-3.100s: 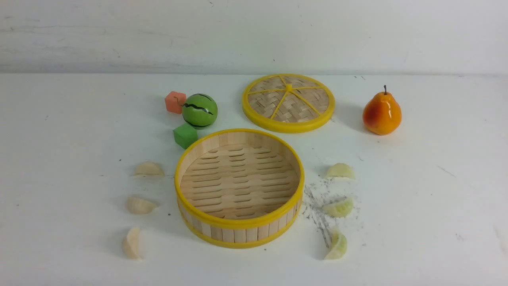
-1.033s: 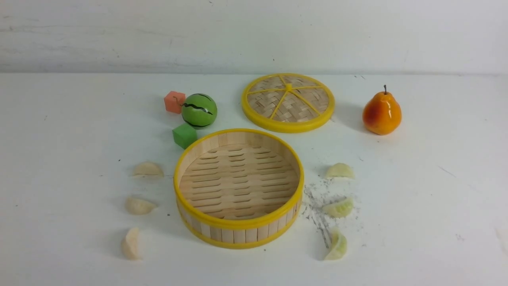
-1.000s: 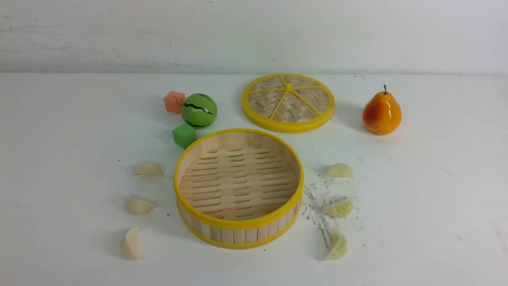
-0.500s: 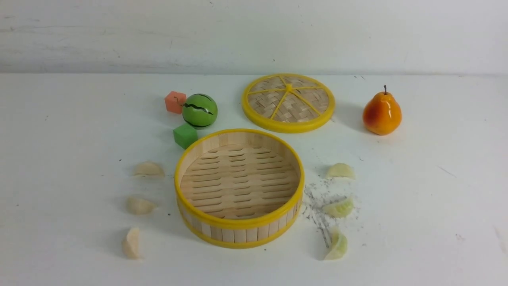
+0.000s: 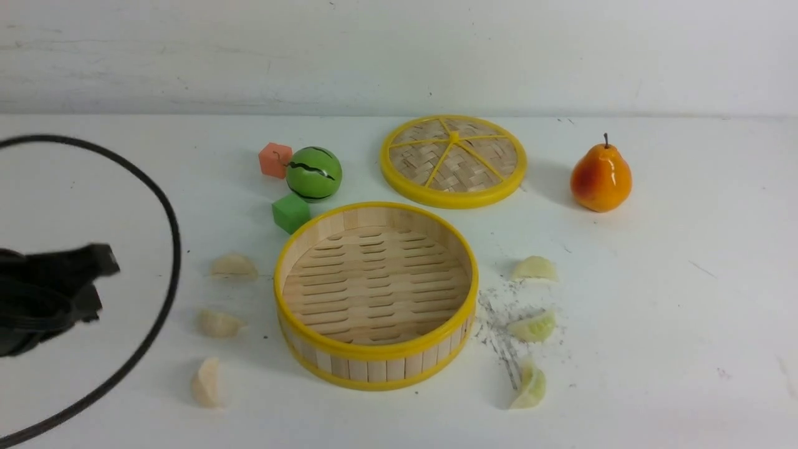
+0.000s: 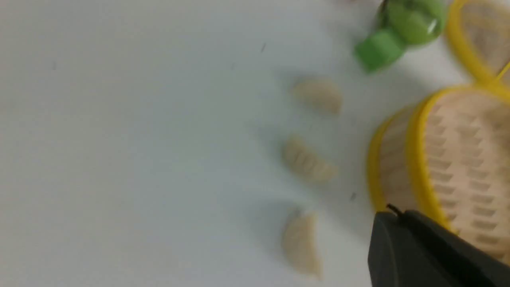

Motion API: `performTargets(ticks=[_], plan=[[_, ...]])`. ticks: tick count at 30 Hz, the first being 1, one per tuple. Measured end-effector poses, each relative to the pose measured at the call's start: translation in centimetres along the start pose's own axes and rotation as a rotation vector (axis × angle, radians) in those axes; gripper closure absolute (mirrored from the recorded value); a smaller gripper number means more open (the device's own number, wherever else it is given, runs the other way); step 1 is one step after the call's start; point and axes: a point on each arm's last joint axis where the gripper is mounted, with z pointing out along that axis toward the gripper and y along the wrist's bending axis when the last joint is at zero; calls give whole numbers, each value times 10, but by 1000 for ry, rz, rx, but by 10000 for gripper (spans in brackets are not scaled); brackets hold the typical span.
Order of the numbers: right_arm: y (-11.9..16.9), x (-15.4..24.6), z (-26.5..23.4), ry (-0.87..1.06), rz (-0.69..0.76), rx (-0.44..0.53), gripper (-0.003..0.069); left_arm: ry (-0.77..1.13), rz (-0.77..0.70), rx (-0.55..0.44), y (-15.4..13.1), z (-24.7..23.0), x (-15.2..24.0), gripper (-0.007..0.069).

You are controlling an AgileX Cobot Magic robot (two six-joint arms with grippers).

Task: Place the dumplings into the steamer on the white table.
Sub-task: 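Reach for and grasp a dumpling on the table with the left gripper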

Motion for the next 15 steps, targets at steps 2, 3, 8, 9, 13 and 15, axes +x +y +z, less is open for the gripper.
performTargets(ticks=[2, 3, 8, 9, 13, 15], plan=[[10, 1, 10, 73, -20, -78, 664, 159, 26, -9, -4, 11, 4, 639], [14, 2, 14, 102, -44, -118, 664, 225, 34, 5, -6, 15, 6, 639], [39, 9, 27, 211, -192, -308, 662, 438, 73, 137, -17, 33, 19, 639], [42, 10, 29, 225, -218, -333, 662, 451, 75, 145, -18, 36, 19, 639], [50, 12, 37, 257, -265, -377, 662, 481, 99, 84, -19, 50, 14, 639], [51, 12, 40, 267, -264, -381, 662, 488, 139, 24, -22, 56, 13, 639]])
